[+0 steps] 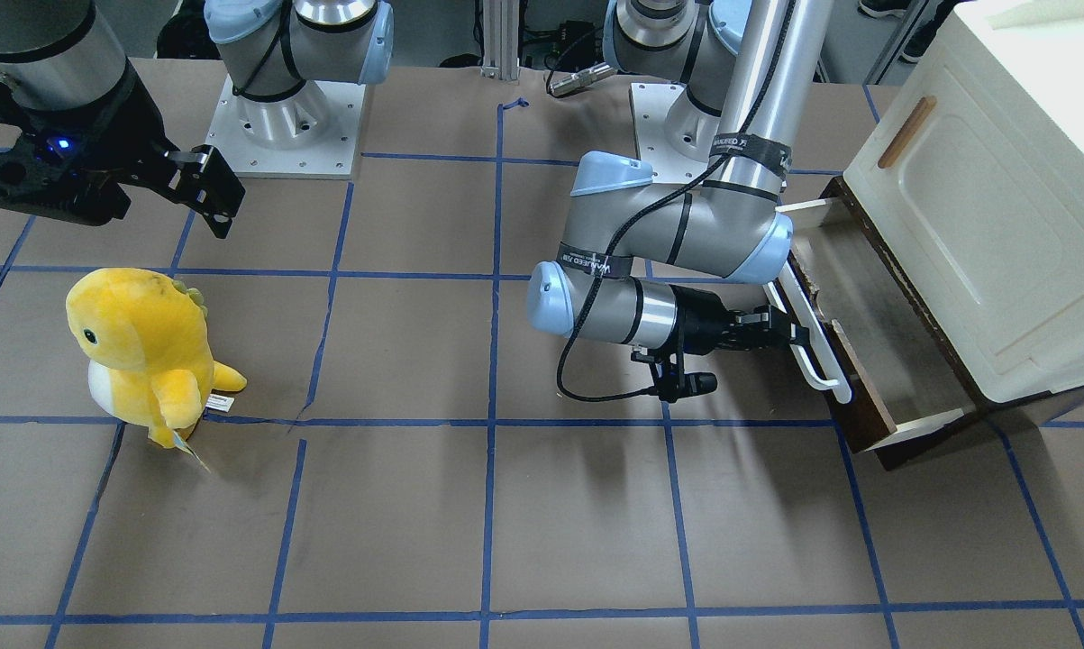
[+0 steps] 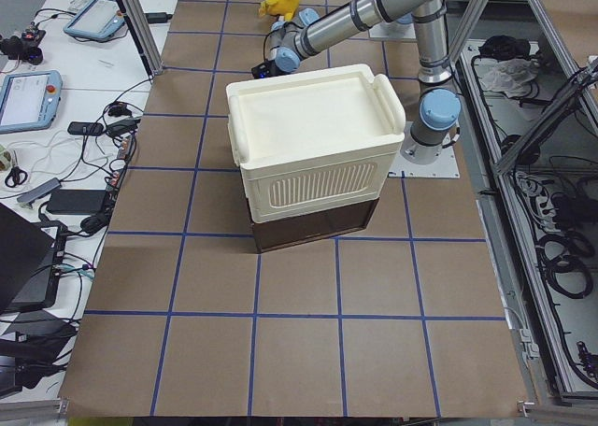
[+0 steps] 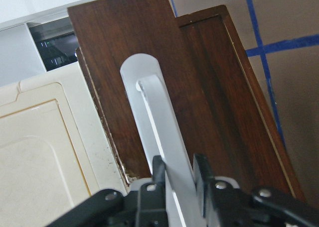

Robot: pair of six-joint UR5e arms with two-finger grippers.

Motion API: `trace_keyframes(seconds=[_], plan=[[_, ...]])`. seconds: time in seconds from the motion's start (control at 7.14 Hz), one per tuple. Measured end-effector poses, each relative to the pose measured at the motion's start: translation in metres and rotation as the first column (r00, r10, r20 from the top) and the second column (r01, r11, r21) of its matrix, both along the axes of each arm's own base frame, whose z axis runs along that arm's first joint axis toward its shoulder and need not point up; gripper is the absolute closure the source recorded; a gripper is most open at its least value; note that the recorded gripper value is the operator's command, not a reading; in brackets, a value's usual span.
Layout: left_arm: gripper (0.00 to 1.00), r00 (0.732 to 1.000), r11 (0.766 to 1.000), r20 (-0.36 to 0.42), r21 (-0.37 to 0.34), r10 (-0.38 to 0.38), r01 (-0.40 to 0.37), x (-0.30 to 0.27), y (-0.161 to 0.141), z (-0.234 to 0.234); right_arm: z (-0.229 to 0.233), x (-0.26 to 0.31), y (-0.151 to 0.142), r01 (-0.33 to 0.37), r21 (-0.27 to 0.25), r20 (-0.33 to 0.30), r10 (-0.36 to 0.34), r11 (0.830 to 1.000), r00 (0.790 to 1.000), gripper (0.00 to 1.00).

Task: Pull drawer sideways
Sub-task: 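Pull the handle with the left gripper, sliding the drawer out sideways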

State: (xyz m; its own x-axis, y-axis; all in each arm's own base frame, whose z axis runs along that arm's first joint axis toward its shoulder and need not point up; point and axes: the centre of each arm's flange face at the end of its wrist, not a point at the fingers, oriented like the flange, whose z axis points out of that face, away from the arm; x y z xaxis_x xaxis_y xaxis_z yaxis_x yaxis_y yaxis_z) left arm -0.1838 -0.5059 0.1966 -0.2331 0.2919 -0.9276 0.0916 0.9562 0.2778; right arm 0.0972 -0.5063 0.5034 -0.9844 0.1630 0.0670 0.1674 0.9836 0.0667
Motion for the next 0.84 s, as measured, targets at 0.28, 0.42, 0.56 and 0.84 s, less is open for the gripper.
trace_keyframes(seconds=[0.28, 0.42, 0.56, 0.84], plan=[[0.82, 1.000, 1.000, 0.003, 0.002, -0.015, 0.015, -0.0063, 0.0019, -0.0001, 0.0000, 0.0000, 0.0000, 0.000, 0.000, 0.000, 0.000, 1.000, 1.000, 0.00], [0.63, 1.000, 1.000, 0.004, 0.003, -0.020, 0.020, -0.0076, 0.0019, 0.0000, 0.0000, -0.0002, 0.0000, 0.000, 0.000, 0.000, 0.000, 1.000, 1.000, 0.00], [0.01, 1.000, 1.000, 0.006, 0.010, -0.025, 0.025, -0.0086, 0.0017, 0.0004, 0.0001, -0.0003, -0.0001, 0.001, 0.000, 0.000, -0.001, 1.000, 1.000, 0.00], [0.00, 1.000, 0.999, 0.001, 0.017, -0.030, 0.030, -0.0094, 0.0013, 0.0047, 0.0000, 0.0000, 0.0000, 0.000, 0.000, 0.000, 0.000, 1.000, 1.000, 0.00]])
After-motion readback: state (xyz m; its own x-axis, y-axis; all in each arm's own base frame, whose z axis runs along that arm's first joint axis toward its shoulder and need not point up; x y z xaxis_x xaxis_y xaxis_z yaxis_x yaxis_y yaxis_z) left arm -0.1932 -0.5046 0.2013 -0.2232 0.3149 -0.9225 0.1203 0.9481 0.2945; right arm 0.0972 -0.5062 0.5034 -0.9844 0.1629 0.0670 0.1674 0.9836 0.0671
